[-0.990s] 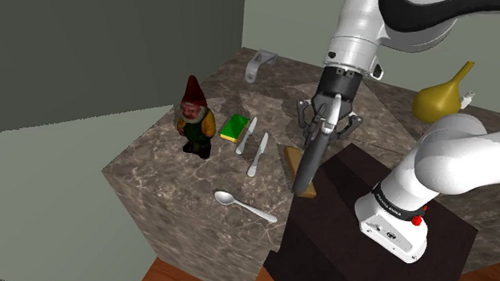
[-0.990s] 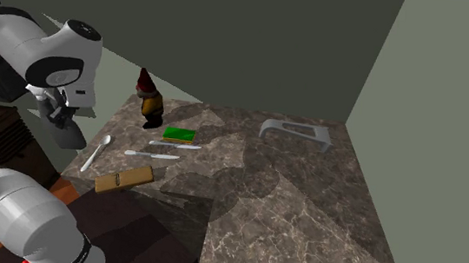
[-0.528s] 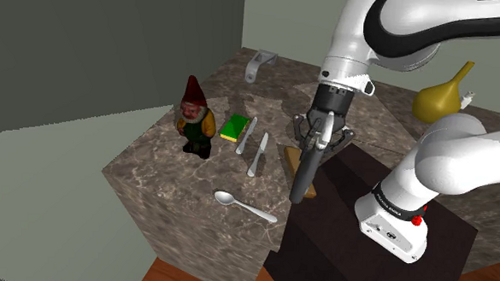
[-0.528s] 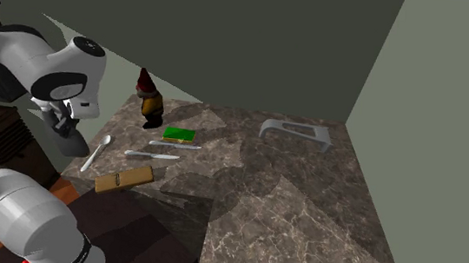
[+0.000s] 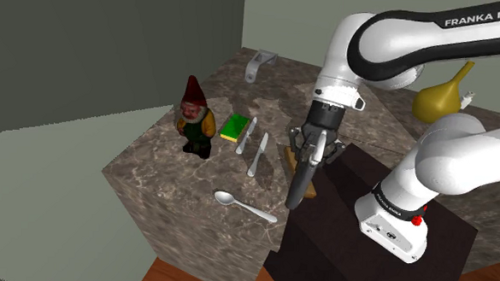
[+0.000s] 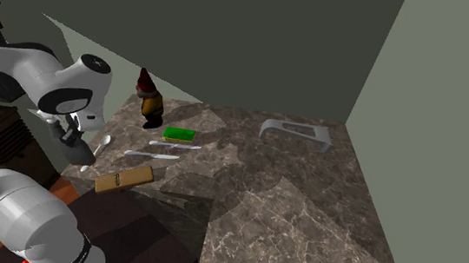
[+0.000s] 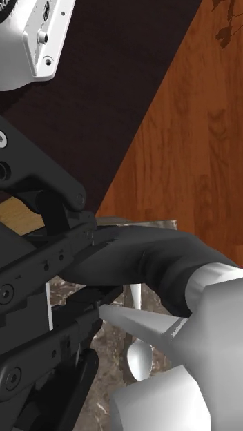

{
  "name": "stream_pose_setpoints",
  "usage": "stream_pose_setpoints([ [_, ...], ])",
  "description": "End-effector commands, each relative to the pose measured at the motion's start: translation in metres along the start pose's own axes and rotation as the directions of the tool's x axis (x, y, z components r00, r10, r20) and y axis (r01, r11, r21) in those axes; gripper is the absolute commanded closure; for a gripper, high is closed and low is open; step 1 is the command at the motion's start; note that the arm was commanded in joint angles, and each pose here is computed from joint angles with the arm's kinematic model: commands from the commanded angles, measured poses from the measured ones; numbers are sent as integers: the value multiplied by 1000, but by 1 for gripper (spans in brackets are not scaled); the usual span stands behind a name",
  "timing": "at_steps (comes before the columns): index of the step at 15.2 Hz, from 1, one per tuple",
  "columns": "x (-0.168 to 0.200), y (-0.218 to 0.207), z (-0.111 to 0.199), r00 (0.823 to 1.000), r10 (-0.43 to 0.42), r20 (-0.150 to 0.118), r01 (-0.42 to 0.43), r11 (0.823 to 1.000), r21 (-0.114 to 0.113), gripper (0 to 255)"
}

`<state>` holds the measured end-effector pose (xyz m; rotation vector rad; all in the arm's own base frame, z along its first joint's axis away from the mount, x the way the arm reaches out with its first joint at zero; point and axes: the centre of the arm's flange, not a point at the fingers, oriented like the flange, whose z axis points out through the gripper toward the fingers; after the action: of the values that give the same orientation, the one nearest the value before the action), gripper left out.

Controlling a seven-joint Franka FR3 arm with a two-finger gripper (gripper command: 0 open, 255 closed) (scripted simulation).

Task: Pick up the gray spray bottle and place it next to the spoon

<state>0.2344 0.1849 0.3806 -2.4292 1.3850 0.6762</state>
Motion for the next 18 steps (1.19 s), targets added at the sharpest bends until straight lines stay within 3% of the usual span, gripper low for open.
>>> stream_pose_setpoints([
  [1, 5, 0, 9, 1000, 0, 0, 0, 1000, 1, 255],
  [13, 37, 0, 63, 1000, 0, 0, 0, 1000, 1, 255],
  [18, 37, 0, 63, 1000, 0, 0, 0, 1000, 1, 255],
])
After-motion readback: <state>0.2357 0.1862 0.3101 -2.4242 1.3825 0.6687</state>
